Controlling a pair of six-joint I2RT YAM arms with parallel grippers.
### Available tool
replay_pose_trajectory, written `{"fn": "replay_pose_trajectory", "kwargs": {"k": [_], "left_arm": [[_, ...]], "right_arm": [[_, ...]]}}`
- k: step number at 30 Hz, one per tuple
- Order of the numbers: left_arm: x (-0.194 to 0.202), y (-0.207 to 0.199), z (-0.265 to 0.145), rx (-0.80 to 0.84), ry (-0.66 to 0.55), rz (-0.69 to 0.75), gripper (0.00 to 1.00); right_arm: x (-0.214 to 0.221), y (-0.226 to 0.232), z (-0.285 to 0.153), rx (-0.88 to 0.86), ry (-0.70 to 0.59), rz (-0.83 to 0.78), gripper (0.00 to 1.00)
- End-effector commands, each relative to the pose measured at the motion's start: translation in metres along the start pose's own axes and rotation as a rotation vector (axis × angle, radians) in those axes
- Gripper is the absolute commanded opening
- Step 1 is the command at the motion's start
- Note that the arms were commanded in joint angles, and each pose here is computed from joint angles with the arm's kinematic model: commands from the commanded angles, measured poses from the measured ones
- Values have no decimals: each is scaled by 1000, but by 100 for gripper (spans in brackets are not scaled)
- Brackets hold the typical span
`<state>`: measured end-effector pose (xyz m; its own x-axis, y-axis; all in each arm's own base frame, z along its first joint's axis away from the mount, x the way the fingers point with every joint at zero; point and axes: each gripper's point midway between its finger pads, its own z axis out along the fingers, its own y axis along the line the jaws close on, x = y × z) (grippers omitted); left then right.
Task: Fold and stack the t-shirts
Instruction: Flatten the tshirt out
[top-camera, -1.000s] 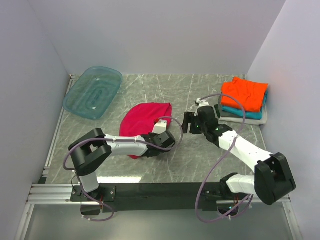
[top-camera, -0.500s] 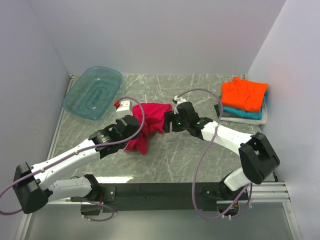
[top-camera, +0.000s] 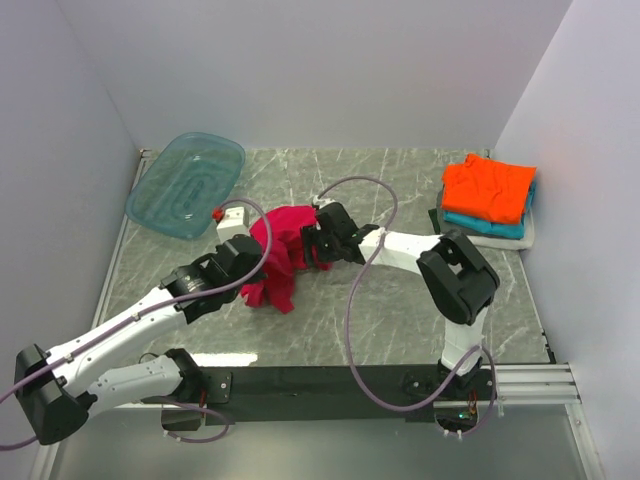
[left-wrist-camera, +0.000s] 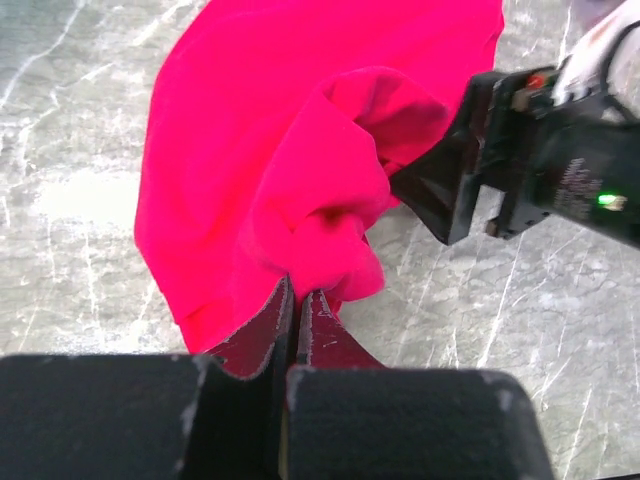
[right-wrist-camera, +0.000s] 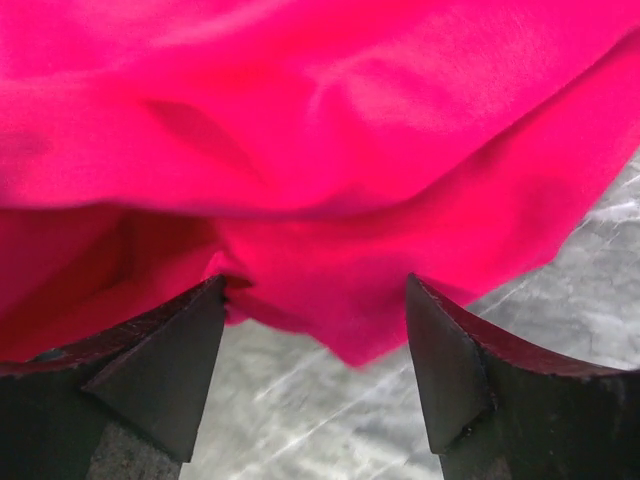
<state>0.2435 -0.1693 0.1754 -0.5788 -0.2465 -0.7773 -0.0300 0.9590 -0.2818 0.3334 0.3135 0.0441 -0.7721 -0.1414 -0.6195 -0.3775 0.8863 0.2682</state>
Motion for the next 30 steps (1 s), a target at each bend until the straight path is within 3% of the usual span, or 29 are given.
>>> {"fn": "replay_pose_trajectory", "kwargs": {"k": [1, 2, 4, 5, 6, 7, 10, 15, 17, 22, 24, 25, 28, 30], "left_arm": [[-11, 8, -7, -11, -31, -8, 0], [-13, 9, -9, -12, -39, -13, 1], [-20, 13, -10, -25, -60, -19, 1], [-24, 14, -11, -26, -71, -24, 1], [-33, 17, -12, -31, -90, -38, 1], [-40, 17, -13, -31, -109, -36, 1], [-80, 20, -23, -47, -202, -55, 1], [-172, 25, -70, -46, -434, -135, 0], [-191, 28, -84, -42, -489, -139, 1], [-222, 33, -93, -40, -560, -181, 1], [-220, 37, -69, -51, -528, -177, 1], [-224, 37, -59, -44, -538, -190, 8], [-197, 58, 29, -137, -366, -182, 33], [-187, 52, 53, -128, -292, -161, 38]], "right_arm": [[-9, -10, 7, 77, -11, -12, 76], [-5, -13, 10, 90, 2, -16, 62], [-2, -18, 11, 109, 10, -17, 43], [-3, -19, 10, 115, 6, -22, 17], [-4, -21, 7, 125, 4, -21, 5], [-7, -28, 2, 156, -7, -21, 0], [-28, -39, -33, 204, -65, -18, 0], [-86, -64, -148, 332, -299, -13, 0], [-103, -69, -198, 370, -406, -10, 0], [-99, -81, -261, 410, -501, 16, 0], [-89, -96, -262, 465, -499, 28, 0], [-86, -102, -262, 483, -497, 40, 2], [-68, -132, -246, 544, -417, 122, 5], [-55, -148, -239, 584, -375, 143, 8]]}}
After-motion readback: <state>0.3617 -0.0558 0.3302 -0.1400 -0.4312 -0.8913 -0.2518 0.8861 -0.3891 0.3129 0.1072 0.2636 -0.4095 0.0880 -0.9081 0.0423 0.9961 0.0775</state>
